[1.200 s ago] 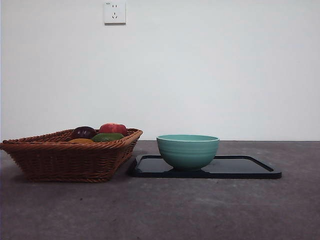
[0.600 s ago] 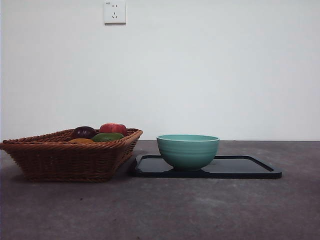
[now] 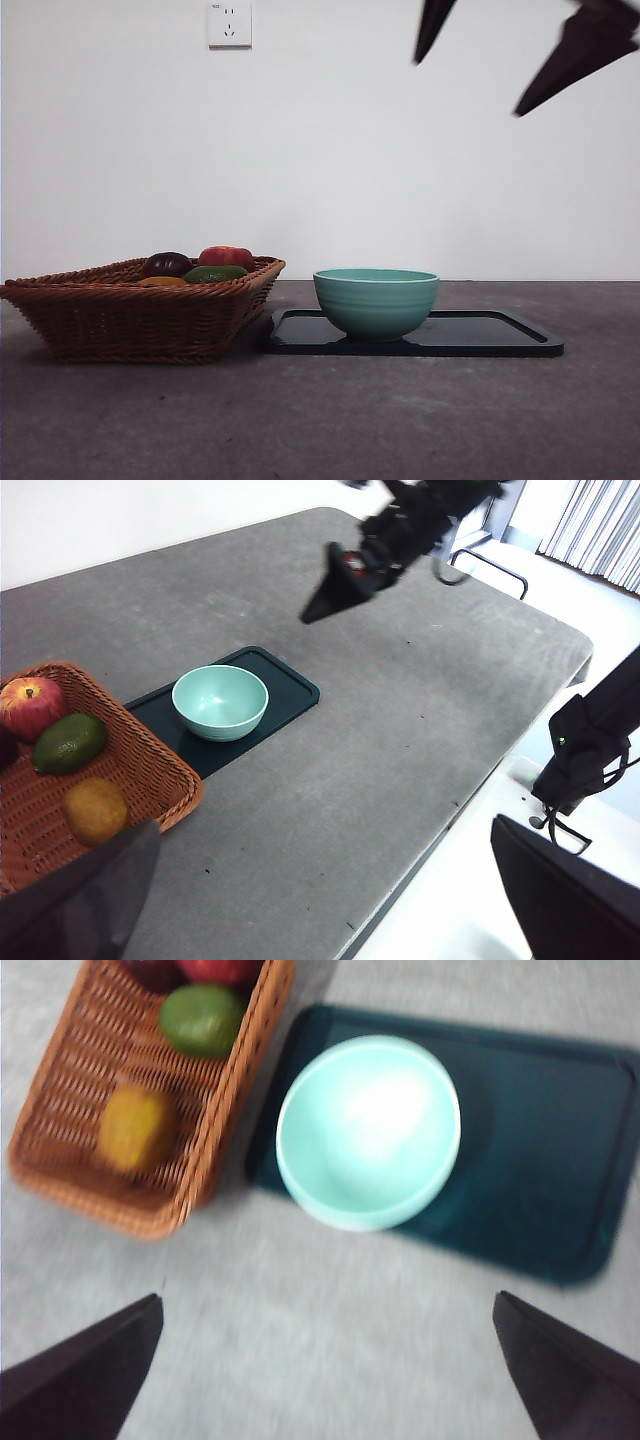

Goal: Pick up the wifruite, put it on the bowl, pick up the plate, put it on desk

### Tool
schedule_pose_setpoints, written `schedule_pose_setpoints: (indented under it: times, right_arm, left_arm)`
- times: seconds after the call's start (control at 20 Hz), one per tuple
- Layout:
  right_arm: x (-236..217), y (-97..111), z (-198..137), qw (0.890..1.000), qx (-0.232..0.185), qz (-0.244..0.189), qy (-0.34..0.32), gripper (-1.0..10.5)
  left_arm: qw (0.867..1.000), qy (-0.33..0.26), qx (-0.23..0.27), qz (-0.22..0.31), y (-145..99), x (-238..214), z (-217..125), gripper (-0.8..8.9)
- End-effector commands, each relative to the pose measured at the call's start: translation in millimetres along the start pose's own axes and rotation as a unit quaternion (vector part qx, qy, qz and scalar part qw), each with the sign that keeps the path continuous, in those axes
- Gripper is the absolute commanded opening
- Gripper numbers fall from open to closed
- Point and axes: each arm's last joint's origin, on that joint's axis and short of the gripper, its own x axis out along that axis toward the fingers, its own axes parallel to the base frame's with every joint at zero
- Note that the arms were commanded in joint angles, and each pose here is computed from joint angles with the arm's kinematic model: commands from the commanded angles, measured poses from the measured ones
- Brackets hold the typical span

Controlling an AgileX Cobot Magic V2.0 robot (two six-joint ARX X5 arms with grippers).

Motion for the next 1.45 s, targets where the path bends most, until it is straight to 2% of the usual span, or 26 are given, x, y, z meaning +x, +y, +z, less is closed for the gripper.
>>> schedule_pose_setpoints:
  times: [0.05,0.15,0.35,0.7,0.9,1.05,1.25,1.45]
  right_arm:
    - [22.2,0.8,23.1,1.000,-0.011,-0.008,0.018,5.4]
    - [46.5,-2.5,40.0,0.999,-0.010,-0.018,0.042,5.4]
    - [98.8,-22.6,59.2,0.993,0.000,-0.045,0.108,5.4]
    - [172.6,-64.9,54.2,0.981,0.035,-0.075,0.178,5.4]
    - [186.0,-71.5,54.1,0.982,0.037,-0.077,0.171,5.3]
    - [186.7,-71.1,55.8,0.983,0.035,-0.075,0.162,2.7]
    - [187.3,-68.2,54.1,0.983,0.033,-0.071,0.168,0.3]
    - [182.1,-66.1,56.9,0.984,0.044,-0.075,0.156,0.1]
  left_arm:
    - [1.000,-0.010,0.009,-0.005,-1.0,-2.5,2.5,5.30]
    - [1.000,-0.010,0.009,-0.005,-1.0,-2.5,2.4,5.30]
    - [1.000,-0.008,0.008,-0.005,-0.9,-2.4,2.2,5.30]
    - [1.000,-0.006,0.005,-0.005,-1.0,-2.5,1.7,5.30]
    - [1.000,-0.006,0.002,-0.005,-0.9,-2.4,1.8,5.30]
    - [1.000,-0.006,0.002,-0.005,-0.9,-2.4,1.8,5.30]
    - [1.000,-0.006,0.002,-0.005,-0.9,-2.4,1.8,5.30]
    - [1.000,-0.006,0.002,-0.005,-0.9,-2.4,1.9,5.30]
